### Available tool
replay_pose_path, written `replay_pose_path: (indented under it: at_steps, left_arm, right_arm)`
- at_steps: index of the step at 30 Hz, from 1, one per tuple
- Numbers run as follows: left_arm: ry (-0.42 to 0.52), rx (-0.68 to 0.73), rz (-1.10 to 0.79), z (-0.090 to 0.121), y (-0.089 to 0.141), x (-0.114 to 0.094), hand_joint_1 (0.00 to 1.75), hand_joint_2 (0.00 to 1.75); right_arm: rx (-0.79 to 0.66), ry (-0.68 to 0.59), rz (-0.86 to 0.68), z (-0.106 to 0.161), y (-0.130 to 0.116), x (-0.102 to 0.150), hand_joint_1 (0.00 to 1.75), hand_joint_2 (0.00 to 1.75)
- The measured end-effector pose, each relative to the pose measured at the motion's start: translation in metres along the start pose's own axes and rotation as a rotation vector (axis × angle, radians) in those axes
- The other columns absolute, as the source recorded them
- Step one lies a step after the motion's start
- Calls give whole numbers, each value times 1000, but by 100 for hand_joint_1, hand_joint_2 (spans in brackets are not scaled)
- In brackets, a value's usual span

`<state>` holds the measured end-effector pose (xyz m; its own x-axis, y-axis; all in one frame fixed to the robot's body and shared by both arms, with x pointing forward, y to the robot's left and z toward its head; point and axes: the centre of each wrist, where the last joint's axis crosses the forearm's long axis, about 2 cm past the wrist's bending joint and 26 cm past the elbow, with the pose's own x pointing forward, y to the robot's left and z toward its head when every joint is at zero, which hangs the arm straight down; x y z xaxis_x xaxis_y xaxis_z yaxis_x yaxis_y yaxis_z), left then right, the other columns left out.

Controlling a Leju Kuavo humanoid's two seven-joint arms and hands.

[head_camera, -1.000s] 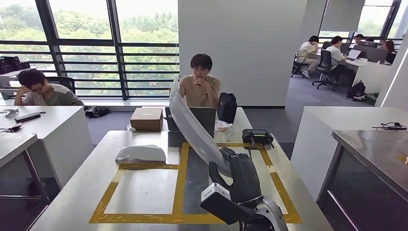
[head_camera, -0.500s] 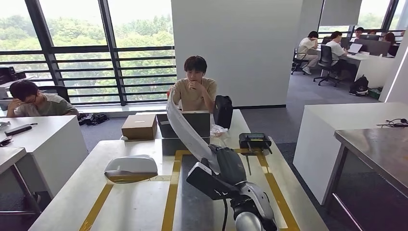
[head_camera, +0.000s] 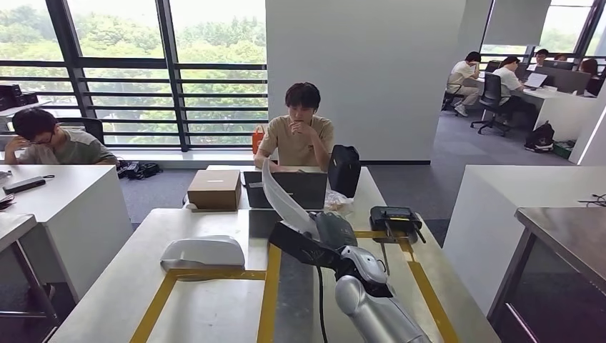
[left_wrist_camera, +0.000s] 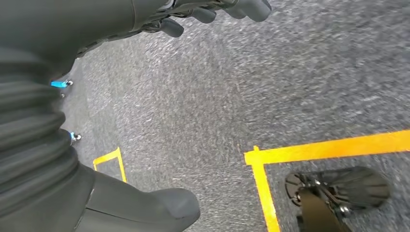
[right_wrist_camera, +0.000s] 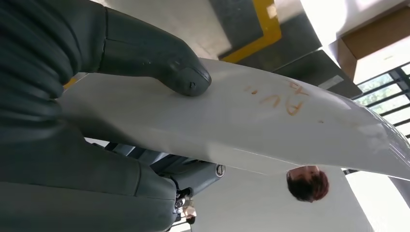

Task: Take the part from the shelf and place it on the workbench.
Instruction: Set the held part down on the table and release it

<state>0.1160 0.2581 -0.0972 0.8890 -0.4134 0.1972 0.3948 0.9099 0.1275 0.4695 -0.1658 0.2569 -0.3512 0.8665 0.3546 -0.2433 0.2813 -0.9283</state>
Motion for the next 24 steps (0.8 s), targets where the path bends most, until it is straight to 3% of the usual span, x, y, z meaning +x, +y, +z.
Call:
replay_pose_path:
  at_steps: [6,13,17,20,24]
  left_arm:
    - [-17,-6,-45,1,-3,6,0,175]
    - [-12,3,-71,1,-4,11,0,175]
    - [5,11,-74,1,-3,12,0,175]
    - [16,24,-72,1,-2,12,0,175]
    - [17,36,-57,1,-1,11,0,0]
  right_arm:
    - [80,108,22,5,17,-27,175,175]
    - [143,153,66,10,34,-38,175,175]
    - [172,181,83,12,38,-42,0,0]
    - [180,192,86,13,40,-46,0,0]
    - [184,198,88,14,41,-48,0,0]
